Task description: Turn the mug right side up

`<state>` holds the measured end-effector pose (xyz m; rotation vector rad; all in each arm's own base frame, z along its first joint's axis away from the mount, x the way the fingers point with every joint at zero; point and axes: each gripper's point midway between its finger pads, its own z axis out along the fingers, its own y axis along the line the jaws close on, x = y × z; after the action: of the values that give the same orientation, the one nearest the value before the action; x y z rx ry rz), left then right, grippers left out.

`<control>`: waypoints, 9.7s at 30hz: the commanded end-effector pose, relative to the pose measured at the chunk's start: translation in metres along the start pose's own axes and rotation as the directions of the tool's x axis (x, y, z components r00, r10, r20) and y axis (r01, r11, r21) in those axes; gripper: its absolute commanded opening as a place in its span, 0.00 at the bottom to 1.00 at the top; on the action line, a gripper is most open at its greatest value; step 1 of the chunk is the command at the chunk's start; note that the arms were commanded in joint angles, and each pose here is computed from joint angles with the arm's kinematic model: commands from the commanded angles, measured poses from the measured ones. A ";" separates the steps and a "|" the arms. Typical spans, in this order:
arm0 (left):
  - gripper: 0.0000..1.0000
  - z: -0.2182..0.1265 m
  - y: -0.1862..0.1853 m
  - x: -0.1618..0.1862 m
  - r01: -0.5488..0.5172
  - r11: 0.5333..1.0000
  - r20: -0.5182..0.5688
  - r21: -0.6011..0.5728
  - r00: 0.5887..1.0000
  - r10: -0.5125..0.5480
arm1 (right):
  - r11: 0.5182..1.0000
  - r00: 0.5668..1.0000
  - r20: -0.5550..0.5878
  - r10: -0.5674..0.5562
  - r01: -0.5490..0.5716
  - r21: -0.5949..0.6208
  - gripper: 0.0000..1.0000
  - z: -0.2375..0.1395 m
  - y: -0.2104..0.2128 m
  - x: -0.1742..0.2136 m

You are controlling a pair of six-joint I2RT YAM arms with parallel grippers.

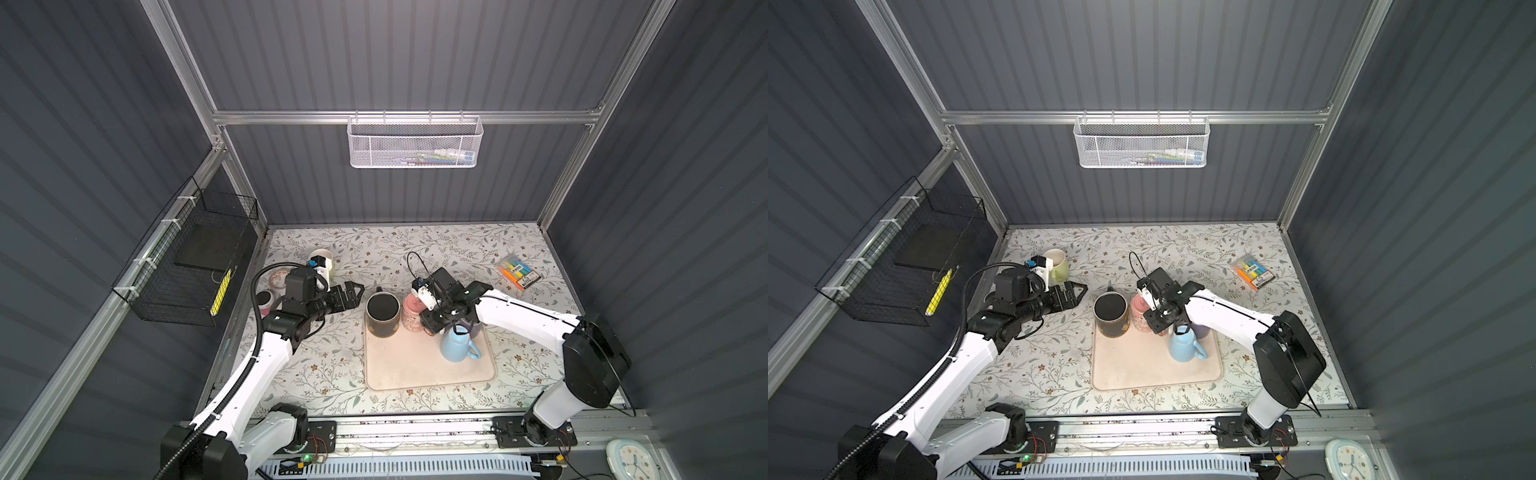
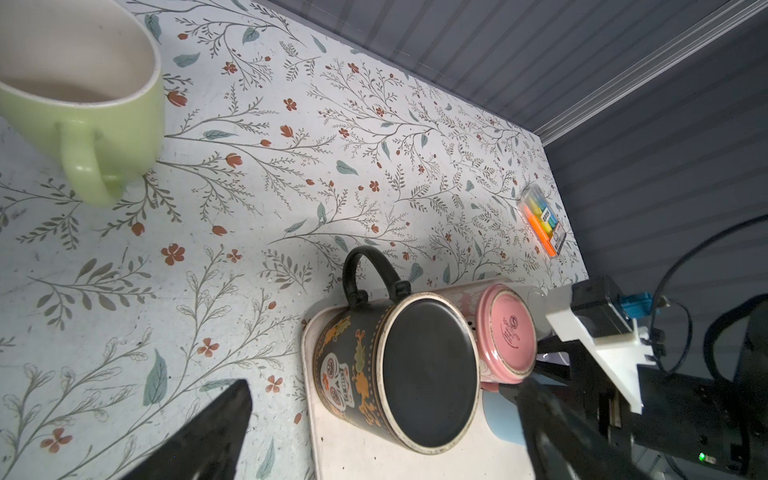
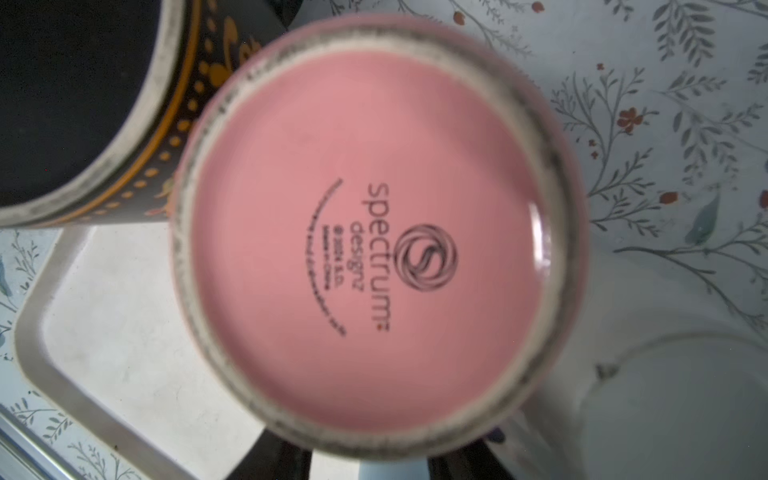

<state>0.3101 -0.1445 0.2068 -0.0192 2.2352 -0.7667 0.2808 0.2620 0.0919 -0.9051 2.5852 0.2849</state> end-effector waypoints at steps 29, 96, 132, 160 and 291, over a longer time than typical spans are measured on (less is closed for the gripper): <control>1.00 -0.010 -0.011 -0.003 0.005 0.999 -0.004 0.031 1.000 -0.005 | 1.000 0.999 -0.030 0.023 -0.022 0.009 0.28 0.022 0.001 -0.006; 1.00 -0.039 -0.059 0.003 0.014 0.945 0.070 0.325 0.997 -0.039 | 0.957 0.876 0.453 0.163 -0.029 -0.288 0.00 -0.157 0.046 -0.042; 0.86 -0.039 -0.176 0.029 -0.167 0.548 0.146 0.820 0.986 0.081 | 0.785 0.628 0.648 0.432 0.092 -0.612 0.00 -0.277 0.048 -0.114; 0.65 -0.022 -0.203 0.001 -0.122 0.375 0.148 0.919 0.988 -0.040 | 0.740 0.661 0.611 0.436 0.124 -0.661 0.00 -0.248 0.054 -0.124; 0.00 -0.002 -0.075 -0.087 -0.303 0.940 0.405 -0.159 0.848 0.342 | 0.731 0.785 0.490 0.378 0.071 -0.678 0.57 -0.176 0.056 -0.078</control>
<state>0.3419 -0.1946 0.2693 0.1380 1.8701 -0.5409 0.2543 0.2959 0.2866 -0.6018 1.9440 1.4136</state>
